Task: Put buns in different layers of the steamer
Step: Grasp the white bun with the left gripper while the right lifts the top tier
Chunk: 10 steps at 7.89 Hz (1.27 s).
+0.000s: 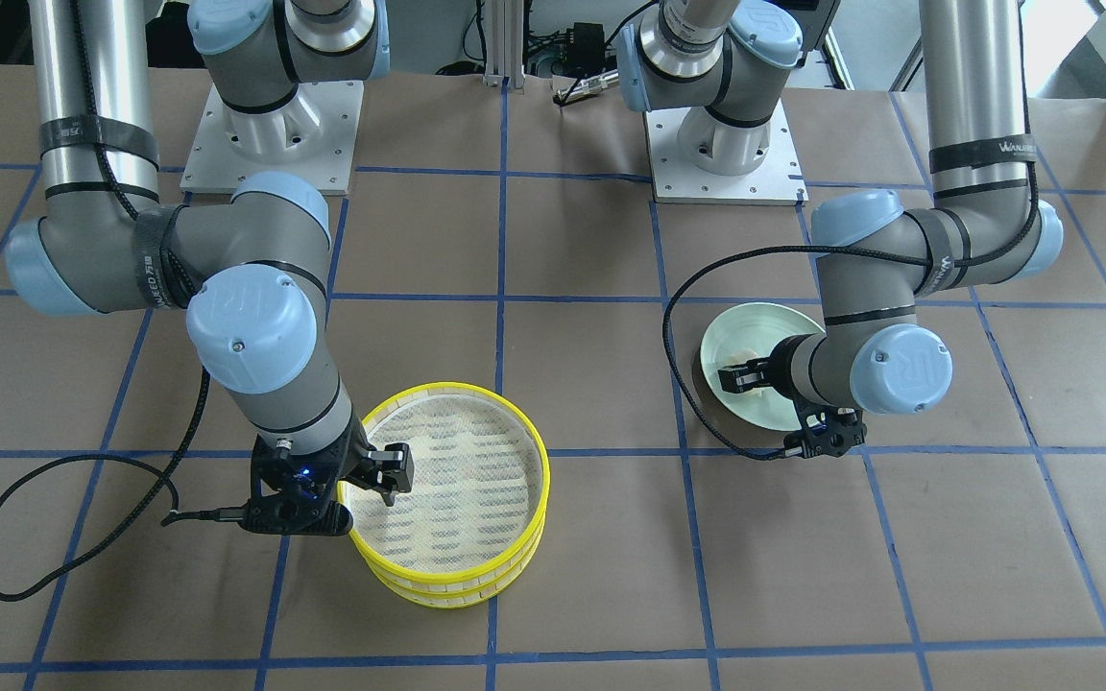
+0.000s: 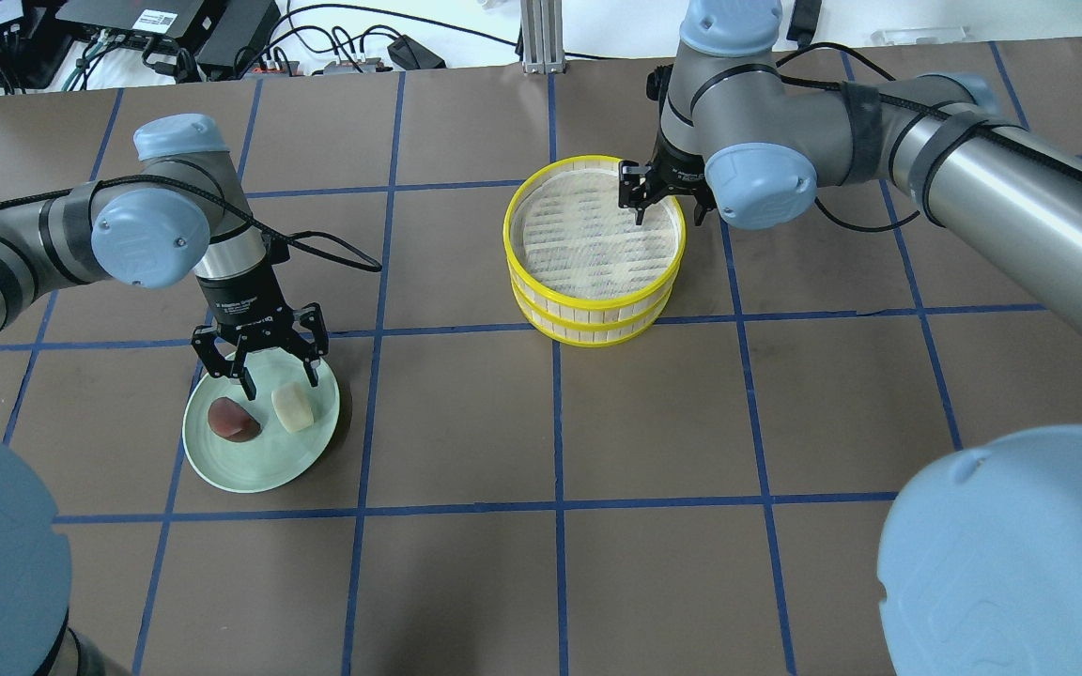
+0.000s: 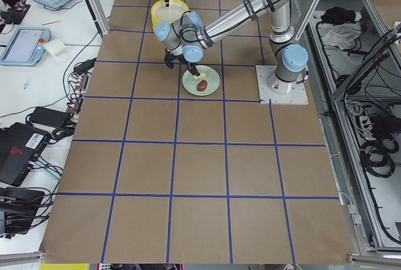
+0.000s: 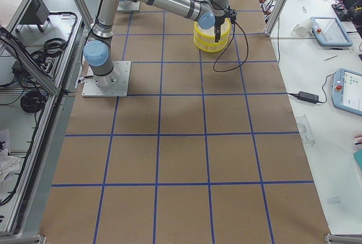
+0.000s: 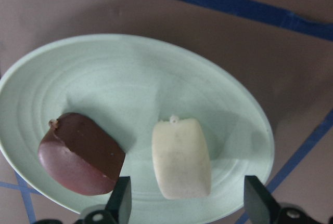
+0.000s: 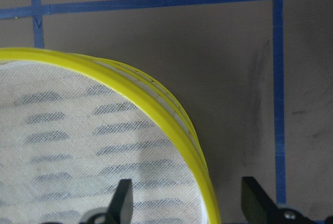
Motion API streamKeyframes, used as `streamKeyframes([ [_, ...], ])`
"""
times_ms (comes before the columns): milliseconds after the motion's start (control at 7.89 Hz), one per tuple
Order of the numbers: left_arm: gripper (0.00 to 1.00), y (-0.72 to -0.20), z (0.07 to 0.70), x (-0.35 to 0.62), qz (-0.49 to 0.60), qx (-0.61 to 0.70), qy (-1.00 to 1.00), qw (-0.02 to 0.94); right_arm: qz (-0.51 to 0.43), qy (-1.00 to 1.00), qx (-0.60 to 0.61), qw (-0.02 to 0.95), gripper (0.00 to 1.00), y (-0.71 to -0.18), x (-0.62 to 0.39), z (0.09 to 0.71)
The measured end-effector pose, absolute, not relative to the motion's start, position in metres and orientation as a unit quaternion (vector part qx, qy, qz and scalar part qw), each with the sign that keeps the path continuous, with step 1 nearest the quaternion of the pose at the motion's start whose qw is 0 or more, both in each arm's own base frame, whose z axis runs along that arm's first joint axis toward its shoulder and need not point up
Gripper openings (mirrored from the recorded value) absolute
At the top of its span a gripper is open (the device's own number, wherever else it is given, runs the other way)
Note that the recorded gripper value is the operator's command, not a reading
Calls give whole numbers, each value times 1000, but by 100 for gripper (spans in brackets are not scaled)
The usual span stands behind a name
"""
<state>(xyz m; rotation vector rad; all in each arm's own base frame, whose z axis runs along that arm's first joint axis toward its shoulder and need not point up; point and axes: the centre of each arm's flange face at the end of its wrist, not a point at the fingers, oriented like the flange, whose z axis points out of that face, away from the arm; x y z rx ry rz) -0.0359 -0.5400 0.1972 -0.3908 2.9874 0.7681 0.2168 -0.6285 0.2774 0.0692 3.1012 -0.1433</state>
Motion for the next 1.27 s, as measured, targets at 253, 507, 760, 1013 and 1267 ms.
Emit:
streamKeyframes([
  [253, 79, -540, 189, -36, 254, -128, 959, 16, -46, 999, 22, 18, 10, -629, 214, 278],
  [507, 76, -534, 180, -37, 262, -128, 956, 17, -45, 999, 19, 17, 0, -631, 208, 278],
  [760, 55, -533, 177, -37, 262, -129, 956, 17, -47, 999, 16, 18, 0, -632, 204, 281],
  [1013, 20, -533, 173, -37, 262, -129, 956, 17, -51, 998, 19, 17, 0, -631, 202, 292],
  [1267, 0, -536, 174, -37, 258, -129, 957, 17, -47, 998, 26, 16, 0, -621, 189, 328],
])
